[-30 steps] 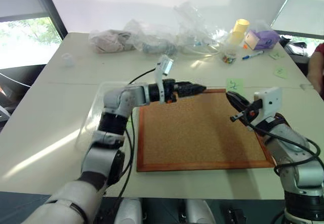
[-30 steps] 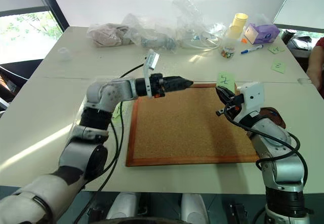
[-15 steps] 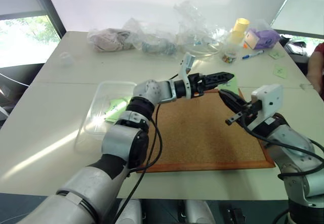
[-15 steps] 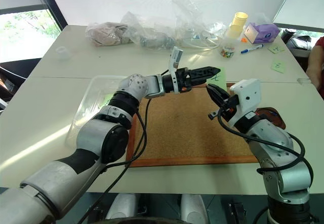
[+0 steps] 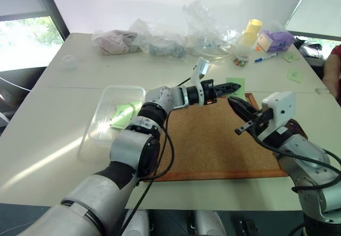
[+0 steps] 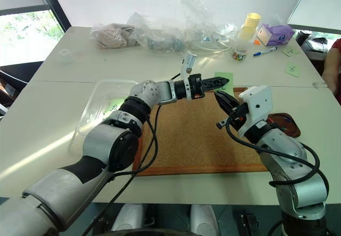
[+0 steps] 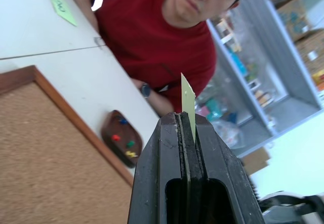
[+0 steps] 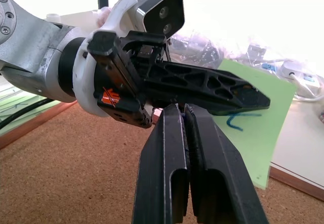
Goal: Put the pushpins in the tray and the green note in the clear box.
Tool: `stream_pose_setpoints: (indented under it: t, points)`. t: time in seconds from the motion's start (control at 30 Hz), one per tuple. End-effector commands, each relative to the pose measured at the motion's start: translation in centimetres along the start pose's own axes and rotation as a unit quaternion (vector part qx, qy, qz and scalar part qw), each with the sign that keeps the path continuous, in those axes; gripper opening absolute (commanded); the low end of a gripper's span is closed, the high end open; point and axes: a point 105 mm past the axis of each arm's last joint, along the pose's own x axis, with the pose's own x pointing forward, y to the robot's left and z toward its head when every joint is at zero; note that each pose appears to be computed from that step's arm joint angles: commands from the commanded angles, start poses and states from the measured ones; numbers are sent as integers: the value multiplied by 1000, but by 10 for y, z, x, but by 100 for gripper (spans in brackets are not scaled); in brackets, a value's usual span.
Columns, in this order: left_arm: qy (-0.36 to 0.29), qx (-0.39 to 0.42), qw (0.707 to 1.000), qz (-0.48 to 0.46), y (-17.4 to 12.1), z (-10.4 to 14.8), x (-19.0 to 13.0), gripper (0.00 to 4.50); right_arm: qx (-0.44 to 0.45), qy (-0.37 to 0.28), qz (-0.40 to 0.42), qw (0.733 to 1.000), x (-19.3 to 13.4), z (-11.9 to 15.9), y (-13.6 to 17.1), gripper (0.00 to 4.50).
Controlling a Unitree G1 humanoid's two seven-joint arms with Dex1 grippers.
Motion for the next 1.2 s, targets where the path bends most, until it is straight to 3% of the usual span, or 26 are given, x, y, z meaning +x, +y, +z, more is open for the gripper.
stream_pose_setpoints:
  t: [0.03, 0.2, 0.3, 0.43, 0.5, 0.77, 1.13, 1.2]
  points:
    - [-9, 28, 999, 16, 5, 3, 0, 2, -26, -42, -3, 999, -3, 21, 6, 0]
    - [-7, 18, 1000, 16, 8, -1, -3, 2, -25, -53, -25, 998, -6, 25, 4, 0]
    - [-11, 15, 1000, 12, 7, 4, -7, 2, 14, -60, -100, 993, -18, 22, -21, 0]
    - [22, 102, 995, -8, 3, -1, -21, 2, 55, 24, -245, 968, -55, -21, -83, 0]
    - [42, 151, 987, -24, -4, -11, -27, 2, 70, 54, -274, 958, -67, -36, -99, 0]
    - [34, 165, 985, -47, -37, -24, -45, 2, 83, 144, -302, 939, -85, -87, -135, 0]
    - [22, 155, 987, -38, -44, -26, -51, 2, 101, 164, -316, 929, -86, -115, -155, 0]
    - [22, 155, 987, -37, -44, -26, -51, 0, 101, 163, -317, 929, -86, -116, -156, 61]
